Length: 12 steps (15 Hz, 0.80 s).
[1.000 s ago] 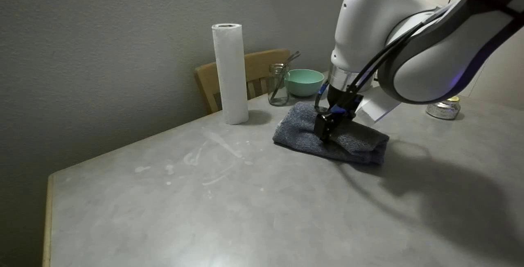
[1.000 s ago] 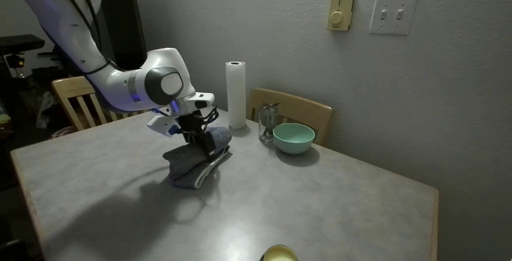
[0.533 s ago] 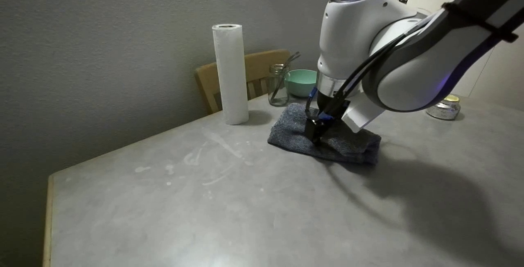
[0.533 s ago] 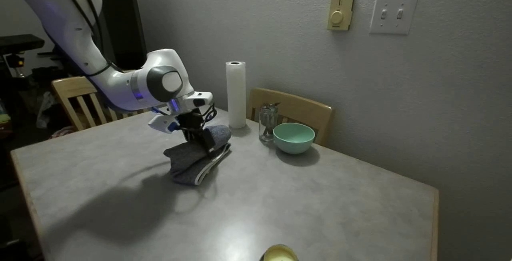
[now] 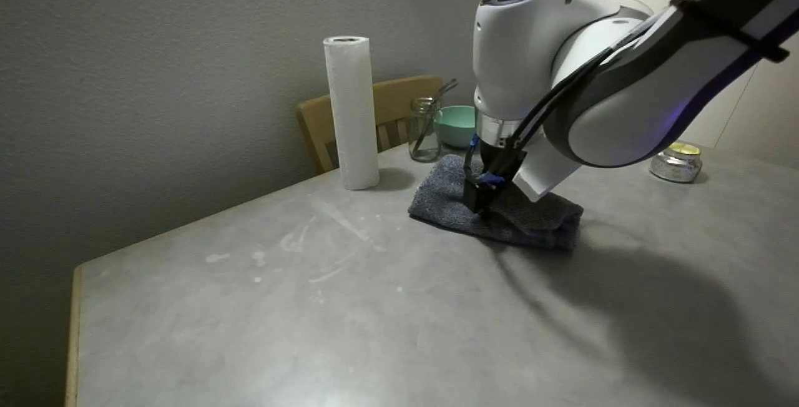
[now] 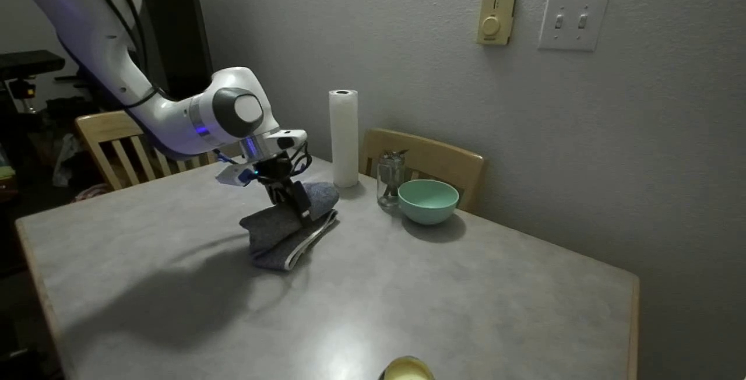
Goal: Unfold and then fold the towel
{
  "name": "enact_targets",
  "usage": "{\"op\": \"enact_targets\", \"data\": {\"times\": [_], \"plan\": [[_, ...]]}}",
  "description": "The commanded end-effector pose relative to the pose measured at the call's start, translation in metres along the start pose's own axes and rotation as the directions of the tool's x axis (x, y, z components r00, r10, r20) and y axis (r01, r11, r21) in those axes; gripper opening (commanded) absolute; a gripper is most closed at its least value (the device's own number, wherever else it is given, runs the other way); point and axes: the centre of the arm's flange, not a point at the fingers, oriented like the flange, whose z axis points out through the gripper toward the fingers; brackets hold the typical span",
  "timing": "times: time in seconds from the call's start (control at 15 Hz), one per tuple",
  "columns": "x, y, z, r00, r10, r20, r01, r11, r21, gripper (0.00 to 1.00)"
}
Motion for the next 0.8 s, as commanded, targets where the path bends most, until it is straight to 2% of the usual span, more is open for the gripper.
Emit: {"op": "enact_targets", "data": {"times": [0.0,0.2,0.4,0.53,0.73], "plan": [[-0.002,0.006,-0.016,1.0,0.019,0.016,-0.018,0.995,-0.097,1.0],[-0.001,0.015,-0.049,1.0,0.025,0.001,-0.024,0.976,-0.216,1.0],[0.005,0.024,-0.083,1.0,0.029,-0.001,-0.028,0.94,-0.34,1.0],[0.007,0.029,-0.104,1.0,0.028,-0.005,-0.027,0.921,-0.389,1.0],[0.004,0.03,-0.133,0.999,0.053,-0.004,-0.049,0.909,-0.413,1.0]]}}
